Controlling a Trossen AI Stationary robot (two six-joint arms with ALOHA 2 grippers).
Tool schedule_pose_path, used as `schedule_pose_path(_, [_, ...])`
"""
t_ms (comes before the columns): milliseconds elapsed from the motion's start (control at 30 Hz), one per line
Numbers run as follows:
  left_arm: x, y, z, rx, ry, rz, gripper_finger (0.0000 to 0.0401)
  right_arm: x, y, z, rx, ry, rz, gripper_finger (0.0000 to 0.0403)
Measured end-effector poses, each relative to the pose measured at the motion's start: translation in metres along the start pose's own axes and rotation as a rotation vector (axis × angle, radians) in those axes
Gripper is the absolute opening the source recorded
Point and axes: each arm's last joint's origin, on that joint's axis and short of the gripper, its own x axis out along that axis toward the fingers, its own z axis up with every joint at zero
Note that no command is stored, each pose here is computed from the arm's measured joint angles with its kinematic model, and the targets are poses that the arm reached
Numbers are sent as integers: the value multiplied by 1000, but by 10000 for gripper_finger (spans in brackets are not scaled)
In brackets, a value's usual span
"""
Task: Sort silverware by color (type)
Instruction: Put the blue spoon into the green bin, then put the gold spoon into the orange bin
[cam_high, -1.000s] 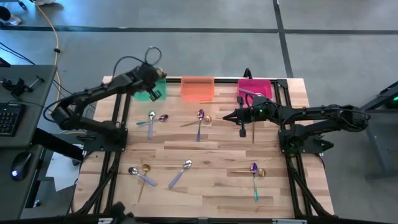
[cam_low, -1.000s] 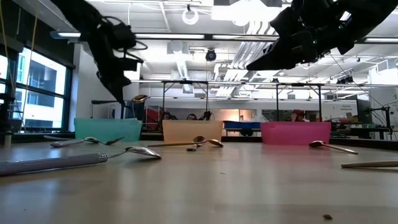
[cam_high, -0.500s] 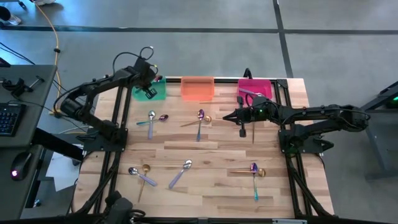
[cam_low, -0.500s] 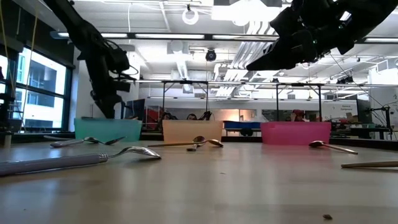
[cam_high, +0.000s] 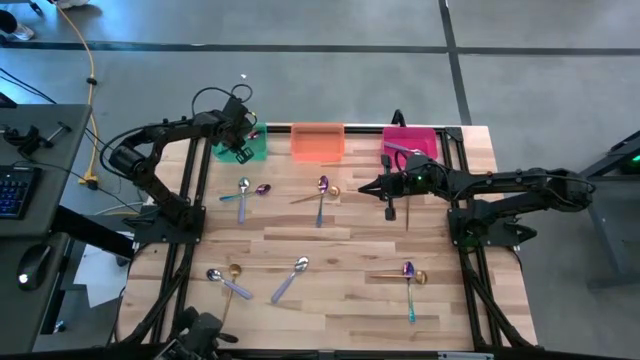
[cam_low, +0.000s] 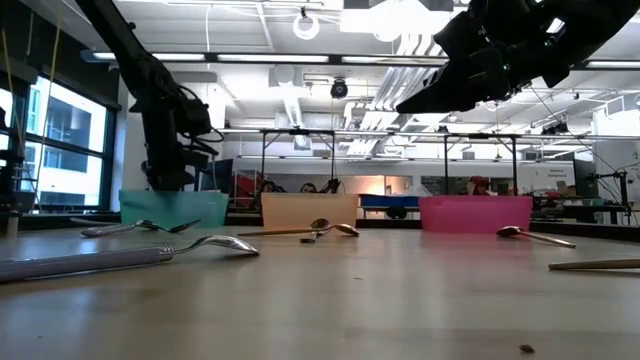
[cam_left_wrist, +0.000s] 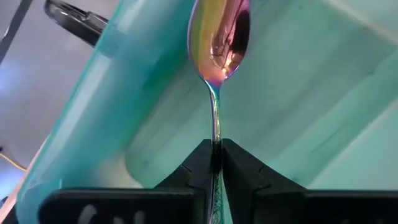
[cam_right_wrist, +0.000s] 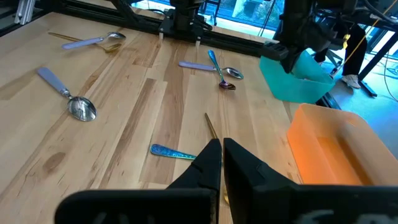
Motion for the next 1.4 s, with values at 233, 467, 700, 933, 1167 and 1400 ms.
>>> schedule_pose_path(233, [-18,4,1,-18,-61,26,68,0,0,0,-13,0,0,2])
schedule_pose_path(467, [-54,-10,8,-37,-204,42,48,0,0,0,-26,18,-45,2])
schedule_pose_path(700, [-92,-61,11,52,-510,-13,12,7,10,-4,-8,83,-76,2])
schedule_pose_path(933, [-91,-115,-10,82,-792,-176,1,23,12,-12,77,159,-104,41])
schedule_pose_path(1167, [-80,-148,-32,120,-852,-320,1,55,6,-8,87,252,-82,108])
schedule_pose_path(1400, [-80,-176,-43,197,-795,-563,17,82,-9,6,27,375,-52,127])
